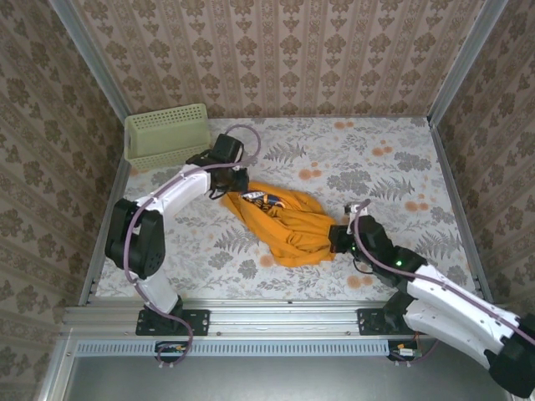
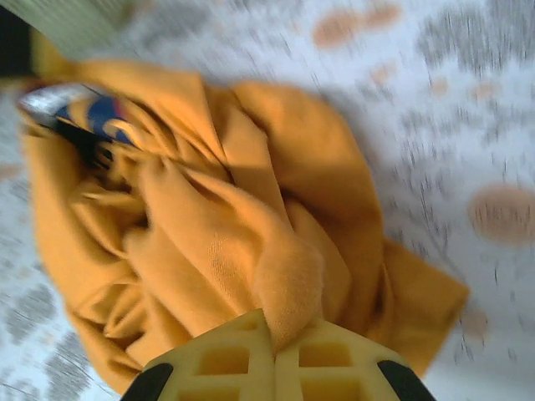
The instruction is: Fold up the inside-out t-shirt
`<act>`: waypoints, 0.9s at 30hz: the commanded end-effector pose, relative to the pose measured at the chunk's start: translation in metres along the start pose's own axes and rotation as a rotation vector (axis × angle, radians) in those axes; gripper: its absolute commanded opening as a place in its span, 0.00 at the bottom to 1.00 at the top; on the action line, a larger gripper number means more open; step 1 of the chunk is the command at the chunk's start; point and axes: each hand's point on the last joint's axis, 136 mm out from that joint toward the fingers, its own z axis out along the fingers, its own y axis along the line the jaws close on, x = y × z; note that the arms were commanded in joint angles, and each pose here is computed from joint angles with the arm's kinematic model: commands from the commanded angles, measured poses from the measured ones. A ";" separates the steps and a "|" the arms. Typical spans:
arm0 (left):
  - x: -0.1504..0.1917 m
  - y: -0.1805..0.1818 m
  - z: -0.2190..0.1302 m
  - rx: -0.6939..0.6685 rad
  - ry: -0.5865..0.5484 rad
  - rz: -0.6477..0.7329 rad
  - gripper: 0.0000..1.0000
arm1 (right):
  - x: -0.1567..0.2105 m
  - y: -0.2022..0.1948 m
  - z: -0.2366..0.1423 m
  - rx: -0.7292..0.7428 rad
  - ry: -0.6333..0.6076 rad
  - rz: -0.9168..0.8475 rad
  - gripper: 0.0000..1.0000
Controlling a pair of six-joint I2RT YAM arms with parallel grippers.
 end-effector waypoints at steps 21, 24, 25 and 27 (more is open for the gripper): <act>0.040 -0.032 -0.003 0.264 -0.004 0.038 0.76 | -0.025 0.074 0.067 0.079 0.262 -0.457 0.84; 0.039 -0.035 0.003 0.280 0.006 0.031 0.72 | -0.020 0.071 0.082 0.141 0.275 -0.492 0.78; 0.038 -0.036 0.004 0.283 0.009 0.028 0.69 | -0.021 0.067 0.085 0.172 0.273 -0.494 0.75; 0.036 -0.036 0.007 0.282 0.016 0.023 0.62 | -0.026 0.061 0.086 0.217 0.253 -0.496 0.67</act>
